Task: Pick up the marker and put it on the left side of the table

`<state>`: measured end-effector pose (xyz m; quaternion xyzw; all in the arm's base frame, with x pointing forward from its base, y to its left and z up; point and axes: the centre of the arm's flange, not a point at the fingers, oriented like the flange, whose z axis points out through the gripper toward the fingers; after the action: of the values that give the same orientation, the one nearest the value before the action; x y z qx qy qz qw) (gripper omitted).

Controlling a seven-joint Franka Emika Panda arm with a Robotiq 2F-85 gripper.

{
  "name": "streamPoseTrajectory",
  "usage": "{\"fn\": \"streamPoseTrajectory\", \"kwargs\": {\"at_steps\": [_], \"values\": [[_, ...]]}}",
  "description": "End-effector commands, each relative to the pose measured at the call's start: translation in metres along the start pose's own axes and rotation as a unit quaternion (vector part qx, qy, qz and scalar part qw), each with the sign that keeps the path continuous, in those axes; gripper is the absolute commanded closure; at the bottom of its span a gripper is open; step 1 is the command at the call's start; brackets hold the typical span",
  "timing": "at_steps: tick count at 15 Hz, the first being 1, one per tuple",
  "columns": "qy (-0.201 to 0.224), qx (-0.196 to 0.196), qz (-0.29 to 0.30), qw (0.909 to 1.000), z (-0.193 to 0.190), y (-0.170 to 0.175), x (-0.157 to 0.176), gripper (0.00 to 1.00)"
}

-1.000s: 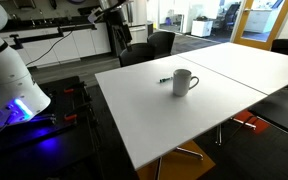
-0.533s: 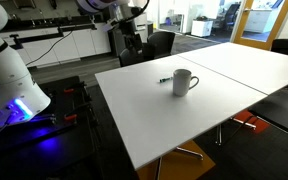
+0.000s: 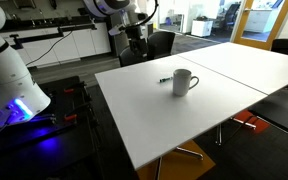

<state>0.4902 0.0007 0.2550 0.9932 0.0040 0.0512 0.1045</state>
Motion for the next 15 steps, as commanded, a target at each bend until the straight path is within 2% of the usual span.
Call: {"fn": "streamPoseTrajectory", "kwargs": {"at_steps": [1, 3, 9, 15], "values": [[0.000, 0.000, 0.000, 1.0000, 0.000, 0.000, 0.000, 0.00], [0.000, 0.000, 0.000, 1.0000, 0.000, 0.000, 0.000, 0.00], [0.010, 0.021, -0.003, 0.9997, 0.010, -0.031, 0.039, 0.00], [0.013, 0.008, 0.011, 0.9998, 0.040, -0.041, 0.082, 0.00]]}}
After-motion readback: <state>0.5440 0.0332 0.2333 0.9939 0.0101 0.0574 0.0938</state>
